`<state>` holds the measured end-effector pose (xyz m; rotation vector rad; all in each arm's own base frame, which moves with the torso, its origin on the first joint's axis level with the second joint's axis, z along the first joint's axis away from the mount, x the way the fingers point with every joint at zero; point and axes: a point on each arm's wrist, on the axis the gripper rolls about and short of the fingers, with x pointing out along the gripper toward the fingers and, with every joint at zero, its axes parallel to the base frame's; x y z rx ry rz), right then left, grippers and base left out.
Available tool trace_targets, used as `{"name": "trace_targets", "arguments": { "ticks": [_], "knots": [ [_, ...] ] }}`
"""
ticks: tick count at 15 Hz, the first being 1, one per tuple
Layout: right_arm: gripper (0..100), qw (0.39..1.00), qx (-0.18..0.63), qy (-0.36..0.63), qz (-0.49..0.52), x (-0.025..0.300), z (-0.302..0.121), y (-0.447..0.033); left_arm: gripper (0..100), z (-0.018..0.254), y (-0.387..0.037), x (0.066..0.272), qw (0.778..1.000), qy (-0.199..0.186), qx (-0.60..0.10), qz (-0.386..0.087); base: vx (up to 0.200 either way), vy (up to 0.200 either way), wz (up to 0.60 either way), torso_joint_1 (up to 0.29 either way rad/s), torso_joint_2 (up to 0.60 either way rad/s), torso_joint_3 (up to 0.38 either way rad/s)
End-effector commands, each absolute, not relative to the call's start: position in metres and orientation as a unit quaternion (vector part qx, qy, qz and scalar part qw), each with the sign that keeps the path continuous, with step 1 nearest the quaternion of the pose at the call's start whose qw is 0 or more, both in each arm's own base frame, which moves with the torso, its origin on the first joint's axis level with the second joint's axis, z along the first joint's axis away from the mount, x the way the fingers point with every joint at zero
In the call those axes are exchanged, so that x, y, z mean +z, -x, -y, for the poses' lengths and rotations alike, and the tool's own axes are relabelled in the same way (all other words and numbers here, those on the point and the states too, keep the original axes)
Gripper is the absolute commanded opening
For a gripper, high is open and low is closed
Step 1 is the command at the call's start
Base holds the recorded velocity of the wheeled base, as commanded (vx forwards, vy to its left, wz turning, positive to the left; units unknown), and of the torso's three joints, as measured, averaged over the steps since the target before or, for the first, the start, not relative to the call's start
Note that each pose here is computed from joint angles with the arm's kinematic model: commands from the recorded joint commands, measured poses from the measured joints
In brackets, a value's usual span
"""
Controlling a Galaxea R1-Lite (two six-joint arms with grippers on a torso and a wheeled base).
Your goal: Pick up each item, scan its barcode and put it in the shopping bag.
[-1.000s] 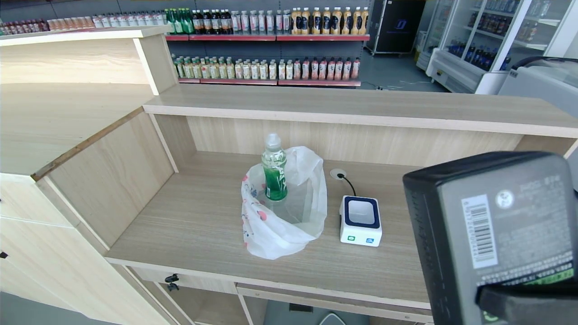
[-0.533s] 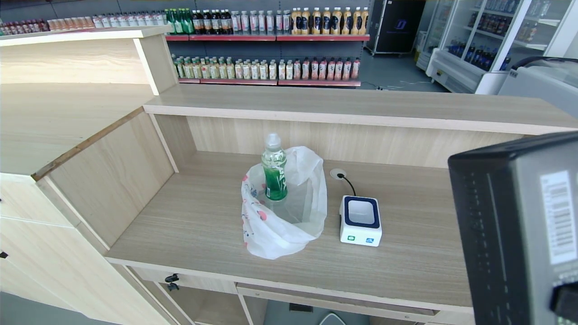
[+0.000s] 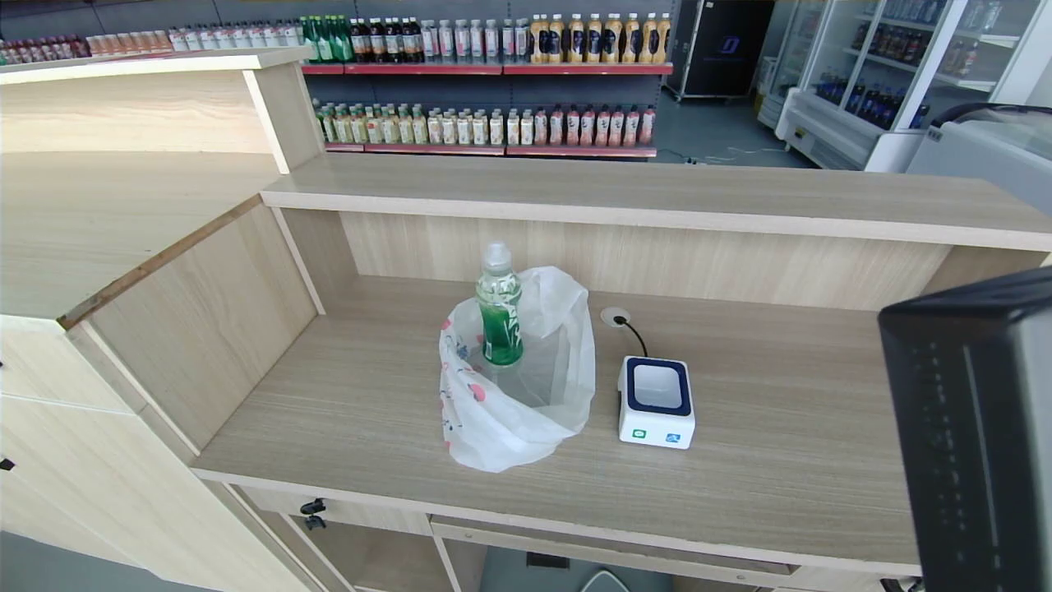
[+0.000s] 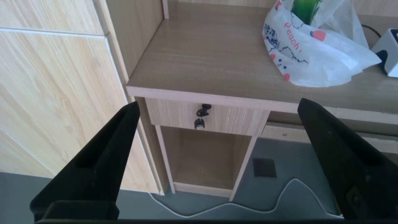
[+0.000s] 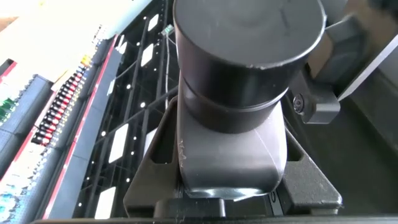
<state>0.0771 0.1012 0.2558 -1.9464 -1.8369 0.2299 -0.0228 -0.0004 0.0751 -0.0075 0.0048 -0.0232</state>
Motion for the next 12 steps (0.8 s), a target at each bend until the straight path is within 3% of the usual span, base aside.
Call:
{"name": "trace_targets", "arguments": {
  "ticks": [1,12],
  "knots": [
    [0,0.226,0.078,0.705,0.667,0.2574,-0.0996,-0.0756,100,0.0004,0.0227,0.0752,1.0,0.004,-0.011,-0.002,0.0,0.0,0.0,0.0,0.0,0.0],
    [0,0.225,0.071,0.707,0.667,0.2585,-0.0954,-0.0728,100,0.0004,0.0227,0.075,1.0,0.004,-0.011,-0.003,0.0,0.0,0.0,0.0,0.0,0.0]
  ]
}}
